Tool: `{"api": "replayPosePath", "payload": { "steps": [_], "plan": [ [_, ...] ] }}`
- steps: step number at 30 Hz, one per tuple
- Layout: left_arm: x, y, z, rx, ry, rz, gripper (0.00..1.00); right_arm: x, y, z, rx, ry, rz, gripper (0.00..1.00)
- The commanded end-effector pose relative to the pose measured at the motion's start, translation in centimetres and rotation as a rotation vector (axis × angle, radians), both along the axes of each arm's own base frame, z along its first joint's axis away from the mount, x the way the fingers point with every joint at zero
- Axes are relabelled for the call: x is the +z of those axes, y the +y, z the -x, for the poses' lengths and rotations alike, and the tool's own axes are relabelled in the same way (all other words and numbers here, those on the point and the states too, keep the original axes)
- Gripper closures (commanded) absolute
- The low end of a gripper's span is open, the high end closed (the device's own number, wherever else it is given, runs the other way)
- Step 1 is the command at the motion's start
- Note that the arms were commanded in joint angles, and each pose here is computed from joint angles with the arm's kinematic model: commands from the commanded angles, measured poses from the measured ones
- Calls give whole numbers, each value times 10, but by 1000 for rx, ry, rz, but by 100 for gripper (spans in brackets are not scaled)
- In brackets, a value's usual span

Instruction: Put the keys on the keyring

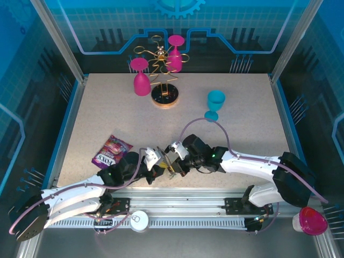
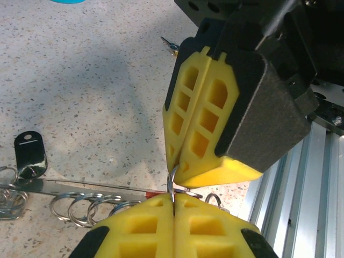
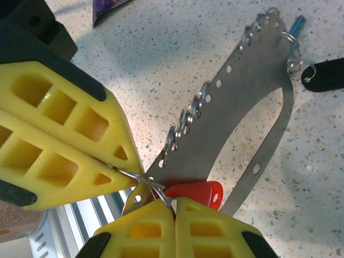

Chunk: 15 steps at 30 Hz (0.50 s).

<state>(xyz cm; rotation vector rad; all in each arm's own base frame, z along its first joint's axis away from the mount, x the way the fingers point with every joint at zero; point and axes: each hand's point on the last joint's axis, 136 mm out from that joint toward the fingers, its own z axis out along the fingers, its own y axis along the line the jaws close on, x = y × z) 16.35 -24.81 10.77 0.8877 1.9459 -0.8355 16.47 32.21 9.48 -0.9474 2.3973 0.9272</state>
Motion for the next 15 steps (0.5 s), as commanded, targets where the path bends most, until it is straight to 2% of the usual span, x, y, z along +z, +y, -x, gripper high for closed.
{"api": "replayPosePath", "payload": {
  "steps": [1,15],
  "plan": [
    [44,-14,-1,-51,-105,101,100,-5,-5,-16,-105,27,22,100],
    [33,-17,3,-80,-135,38,100,3,-4,-20,-173,104,-31,100]
  ]
}}
